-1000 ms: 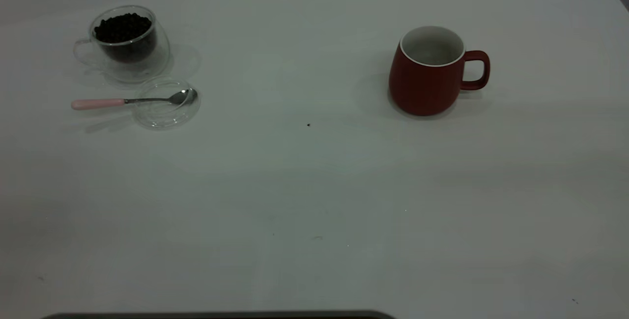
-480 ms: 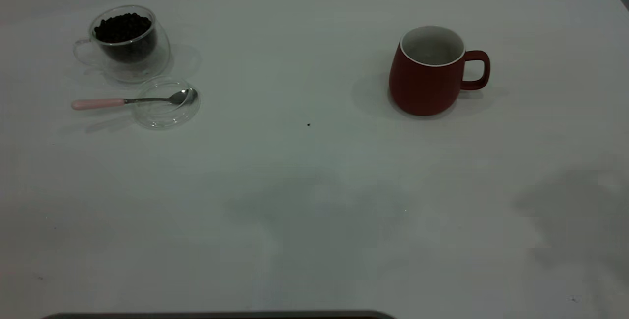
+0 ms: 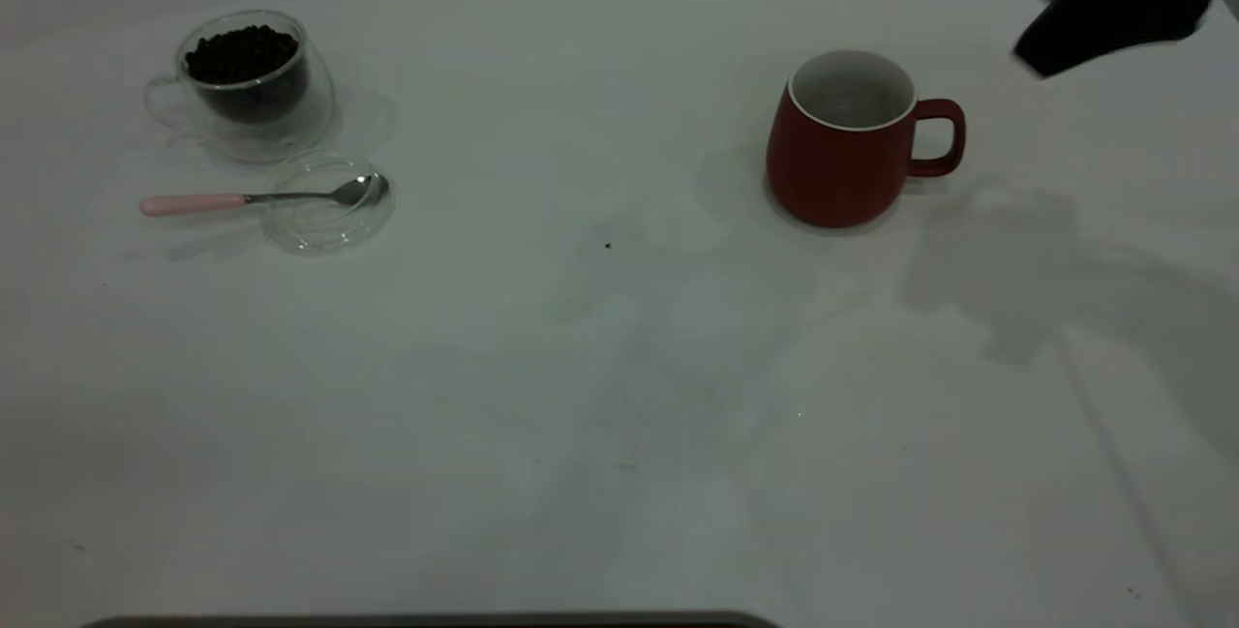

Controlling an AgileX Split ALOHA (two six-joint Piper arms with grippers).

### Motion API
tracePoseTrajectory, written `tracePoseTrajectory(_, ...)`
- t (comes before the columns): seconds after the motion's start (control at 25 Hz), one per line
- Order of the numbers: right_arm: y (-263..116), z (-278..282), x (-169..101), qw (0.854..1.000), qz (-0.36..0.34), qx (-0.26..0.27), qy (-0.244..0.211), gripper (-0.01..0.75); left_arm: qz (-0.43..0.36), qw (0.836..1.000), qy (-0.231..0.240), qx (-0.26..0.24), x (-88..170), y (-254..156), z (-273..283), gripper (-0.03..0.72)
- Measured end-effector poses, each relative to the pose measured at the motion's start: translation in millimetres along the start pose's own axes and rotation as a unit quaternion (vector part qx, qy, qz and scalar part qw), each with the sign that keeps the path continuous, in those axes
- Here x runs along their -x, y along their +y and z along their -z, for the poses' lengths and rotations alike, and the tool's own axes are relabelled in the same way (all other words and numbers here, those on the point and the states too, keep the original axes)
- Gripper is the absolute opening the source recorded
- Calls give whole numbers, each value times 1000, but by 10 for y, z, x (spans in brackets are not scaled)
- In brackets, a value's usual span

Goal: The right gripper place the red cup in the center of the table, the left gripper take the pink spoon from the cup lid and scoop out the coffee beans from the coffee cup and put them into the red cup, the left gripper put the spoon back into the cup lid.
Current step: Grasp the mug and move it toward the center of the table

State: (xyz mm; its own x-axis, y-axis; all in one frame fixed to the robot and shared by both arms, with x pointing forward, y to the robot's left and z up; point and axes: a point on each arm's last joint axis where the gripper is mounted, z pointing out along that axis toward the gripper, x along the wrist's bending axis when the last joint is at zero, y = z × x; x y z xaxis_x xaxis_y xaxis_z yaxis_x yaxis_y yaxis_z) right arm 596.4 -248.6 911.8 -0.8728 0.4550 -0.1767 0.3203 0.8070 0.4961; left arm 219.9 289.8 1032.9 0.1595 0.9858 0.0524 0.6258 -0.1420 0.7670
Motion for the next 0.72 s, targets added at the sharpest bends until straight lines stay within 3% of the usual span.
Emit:
tracePoseTrajectory(0.16, -46, -379, 169, 998, 66, 16, -3, 558, 0, 1000, 0, 0, 0, 0, 0, 461)
tracePoseTrajectory(0.44, -186, -875, 379, 1000, 19, 22, -4, 558, 0, 1000, 0, 0, 0, 0, 0, 461)
tracePoseTrajectory(0.72, -377, -1232, 333, 1000, 5, 6, 24, 558, 0, 1000, 0, 0, 0, 0, 0, 461)
